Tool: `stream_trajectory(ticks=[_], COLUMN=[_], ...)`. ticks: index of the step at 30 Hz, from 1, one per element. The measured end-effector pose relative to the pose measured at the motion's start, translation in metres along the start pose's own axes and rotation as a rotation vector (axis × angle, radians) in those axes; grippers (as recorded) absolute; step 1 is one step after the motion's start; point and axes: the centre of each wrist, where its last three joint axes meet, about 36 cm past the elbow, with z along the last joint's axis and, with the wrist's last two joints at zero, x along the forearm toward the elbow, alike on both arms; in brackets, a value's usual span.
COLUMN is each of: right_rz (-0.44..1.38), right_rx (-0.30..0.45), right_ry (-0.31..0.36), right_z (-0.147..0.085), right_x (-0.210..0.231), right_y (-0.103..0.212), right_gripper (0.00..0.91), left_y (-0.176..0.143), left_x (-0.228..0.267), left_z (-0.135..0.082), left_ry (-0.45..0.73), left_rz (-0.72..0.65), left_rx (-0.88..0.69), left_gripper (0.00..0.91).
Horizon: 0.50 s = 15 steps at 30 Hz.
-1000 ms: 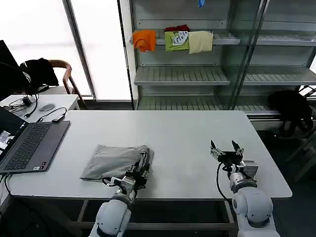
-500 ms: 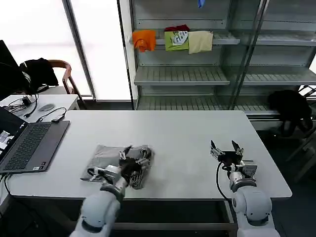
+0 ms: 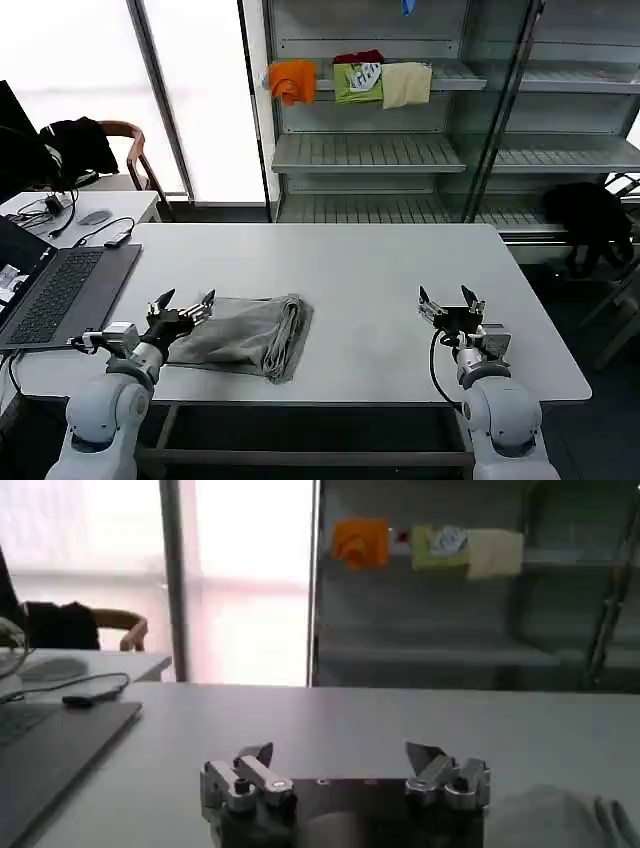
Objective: Fold and organize the clothes.
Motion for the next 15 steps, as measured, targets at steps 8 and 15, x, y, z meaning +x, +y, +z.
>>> stream_trajectory(ticks=[8, 15], right_rz=[0.001, 0.007], right_rx=[-0.001, -0.015], right_ry=[0.002, -0.001], right_z=[0.001, 0.001], right_x=[0.004, 0.005], right_y=[0.0, -0.001], right_gripper=[0.907, 0.907], left_y=[0.021, 0.022], left_x=[-0.01, -0.014], left_z=[0.03, 0.045], left_ry=[0.078, 0.115], left_rz=[-0.046, -0.049], left_rx=[0.008, -0.005], left_gripper=[0.907, 0.776])
